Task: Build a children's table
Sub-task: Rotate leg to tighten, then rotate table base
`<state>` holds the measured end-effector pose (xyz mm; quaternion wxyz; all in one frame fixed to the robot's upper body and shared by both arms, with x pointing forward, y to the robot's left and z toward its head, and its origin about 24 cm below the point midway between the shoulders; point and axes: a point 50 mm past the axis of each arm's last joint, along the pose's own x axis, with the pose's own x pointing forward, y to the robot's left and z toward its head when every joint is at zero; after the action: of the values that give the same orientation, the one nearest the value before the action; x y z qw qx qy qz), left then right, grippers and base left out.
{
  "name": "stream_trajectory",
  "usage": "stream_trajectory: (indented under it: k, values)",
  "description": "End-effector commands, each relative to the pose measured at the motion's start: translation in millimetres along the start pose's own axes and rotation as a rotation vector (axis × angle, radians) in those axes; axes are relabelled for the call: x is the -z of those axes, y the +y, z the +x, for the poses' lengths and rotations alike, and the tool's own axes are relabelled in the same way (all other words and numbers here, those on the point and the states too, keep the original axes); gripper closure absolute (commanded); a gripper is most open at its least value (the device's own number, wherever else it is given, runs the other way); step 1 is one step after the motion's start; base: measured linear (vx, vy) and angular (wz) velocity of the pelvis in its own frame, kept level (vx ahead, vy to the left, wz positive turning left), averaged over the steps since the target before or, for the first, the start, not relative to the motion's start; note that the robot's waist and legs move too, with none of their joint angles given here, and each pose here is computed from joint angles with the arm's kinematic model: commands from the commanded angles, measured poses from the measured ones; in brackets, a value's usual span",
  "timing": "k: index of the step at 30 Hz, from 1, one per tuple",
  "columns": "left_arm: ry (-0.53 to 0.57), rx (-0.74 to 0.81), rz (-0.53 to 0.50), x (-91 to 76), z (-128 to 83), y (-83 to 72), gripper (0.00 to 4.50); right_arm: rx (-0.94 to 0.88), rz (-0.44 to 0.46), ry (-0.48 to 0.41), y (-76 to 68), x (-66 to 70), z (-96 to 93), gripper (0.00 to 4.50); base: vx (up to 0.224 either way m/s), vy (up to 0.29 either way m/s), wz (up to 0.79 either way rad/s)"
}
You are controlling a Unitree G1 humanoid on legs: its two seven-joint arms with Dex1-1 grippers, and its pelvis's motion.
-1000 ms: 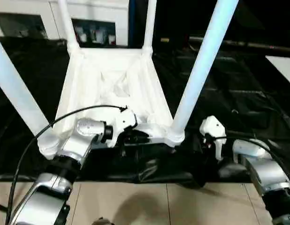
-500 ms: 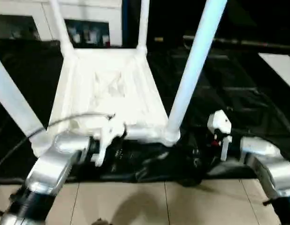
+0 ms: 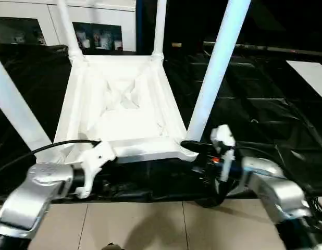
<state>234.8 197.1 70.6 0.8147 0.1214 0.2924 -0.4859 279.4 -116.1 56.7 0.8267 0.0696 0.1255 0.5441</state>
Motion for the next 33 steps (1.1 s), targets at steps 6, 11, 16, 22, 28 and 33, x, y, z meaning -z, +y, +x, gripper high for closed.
stream_trajectory:
  k: [6, 11, 16, 22, 28, 33]
  values:
    - [0.029, -0.04, 0.02, -0.2, -4.1, 2.6, 0.53, 0.041, -0.035, -0.03, -7.5, -6.6, 34.2, 0.46, 0.0, 0.0, 0.0]
    - [0.046, -0.051, 0.022, 2.5, -4.6, 1.9, 0.23, 0.14, -0.062, -0.064, -14.0, -8.1, 44.8, 0.46, 0.0, 0.0, 0.0]
    - [0.056, -0.044, 0.01, 5.5, -5.4, 0.4, 0.23, 0.391, -0.038, -0.109, -35.9, -9.8, 42.2, 0.46, 0.0, 0.0, 0.0]
    - [0.062, -0.015, 0.005, 8.6, -5.3, -2.8, 0.23, 0.526, -0.042, -0.094, -50.3, -9.2, 36.9, 0.46, 0.0, 0.0, 0.0]
    - [0.075, 0.003, -0.002, 14.2, -7.7, -6.6, 0.23, 0.638, -0.05, -0.096, -64.0, -13.6, 32.4, 0.46, 0.0, 0.0, 0.0]
    - [0.086, 0.038, -0.029, 33.3, -9.5, -10.2, 0.23, 0.732, -0.056, -0.096, -76.1, -20.7, 28.3, 0.46, 0.0, 0.0, 0.0]
